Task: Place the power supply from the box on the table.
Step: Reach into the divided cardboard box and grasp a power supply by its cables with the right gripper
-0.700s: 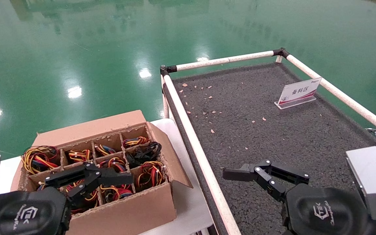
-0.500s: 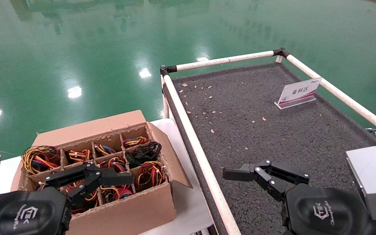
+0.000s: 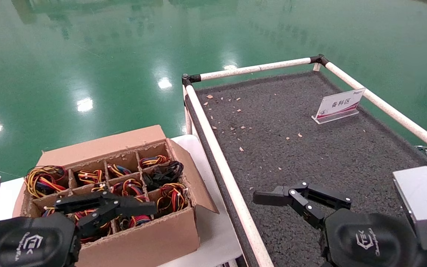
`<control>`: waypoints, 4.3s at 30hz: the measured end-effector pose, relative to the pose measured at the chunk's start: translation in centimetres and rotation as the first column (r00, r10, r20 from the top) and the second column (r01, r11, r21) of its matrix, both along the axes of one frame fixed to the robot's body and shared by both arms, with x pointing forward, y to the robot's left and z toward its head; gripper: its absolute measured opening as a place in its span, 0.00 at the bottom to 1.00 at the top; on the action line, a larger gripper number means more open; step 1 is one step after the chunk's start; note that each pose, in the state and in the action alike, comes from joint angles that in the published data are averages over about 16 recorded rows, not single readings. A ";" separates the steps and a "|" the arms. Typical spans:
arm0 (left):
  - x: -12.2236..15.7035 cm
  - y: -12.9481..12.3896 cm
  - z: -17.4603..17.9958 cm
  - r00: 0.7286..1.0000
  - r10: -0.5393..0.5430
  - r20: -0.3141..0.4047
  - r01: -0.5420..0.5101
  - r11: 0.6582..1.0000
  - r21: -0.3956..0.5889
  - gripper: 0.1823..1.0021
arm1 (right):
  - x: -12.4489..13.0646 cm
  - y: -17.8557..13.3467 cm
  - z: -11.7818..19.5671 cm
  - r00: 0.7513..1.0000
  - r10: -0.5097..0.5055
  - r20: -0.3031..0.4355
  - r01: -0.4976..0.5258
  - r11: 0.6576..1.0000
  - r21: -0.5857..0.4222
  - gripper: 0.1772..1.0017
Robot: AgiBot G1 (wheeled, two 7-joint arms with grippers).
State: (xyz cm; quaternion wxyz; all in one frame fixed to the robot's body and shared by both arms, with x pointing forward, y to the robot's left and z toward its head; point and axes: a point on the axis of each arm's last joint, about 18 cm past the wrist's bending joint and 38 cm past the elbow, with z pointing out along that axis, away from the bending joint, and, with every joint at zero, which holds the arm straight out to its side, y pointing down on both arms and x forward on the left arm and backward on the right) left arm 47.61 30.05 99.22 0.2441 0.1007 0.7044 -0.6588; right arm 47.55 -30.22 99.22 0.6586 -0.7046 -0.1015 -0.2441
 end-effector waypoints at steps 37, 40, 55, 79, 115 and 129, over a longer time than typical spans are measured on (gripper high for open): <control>0.0 0.0 0.0 1.000 0.000 0.000 0.000 1.000 0.000 0.04 | 0.2 -0.1 -0.2 1.000 -0.011 -0.007 0.011 1.000 -0.006 1.00; 0.0 0.0 0.0 1.000 0.000 0.000 0.000 1.000 0.000 0.02 | 0.7 -0.3 -0.6 0.999 -0.029 -0.021 0.029 0.999 -0.014 1.00; 0.0 0.0 0.0 1.000 0.000 0.000 0.000 1.000 0.000 0.10 | 6.3 0.1 -5.0 0.980 -0.156 -0.125 0.145 0.985 -0.097 1.00; 0.0 0.0 0.0 1.000 0.000 0.000 0.000 1.000 0.000 0.69 | 17.8 10.9 -5.3 0.982 -0.170 -0.082 0.153 0.970 -0.188 1.00; 0.0 0.0 0.0 1.000 0.000 0.000 0.000 1.000 0.000 1.00 | 22.8 15.9 -5.7 0.964 -0.264 -0.037 0.250 0.942 -0.224 0.63; 0.0 0.0 0.0 1.000 0.000 0.000 0.000 1.000 0.000 1.00 | 23.3 16.4 -6.2 0.957 -0.289 -0.013 0.278 0.932 -0.234 0.24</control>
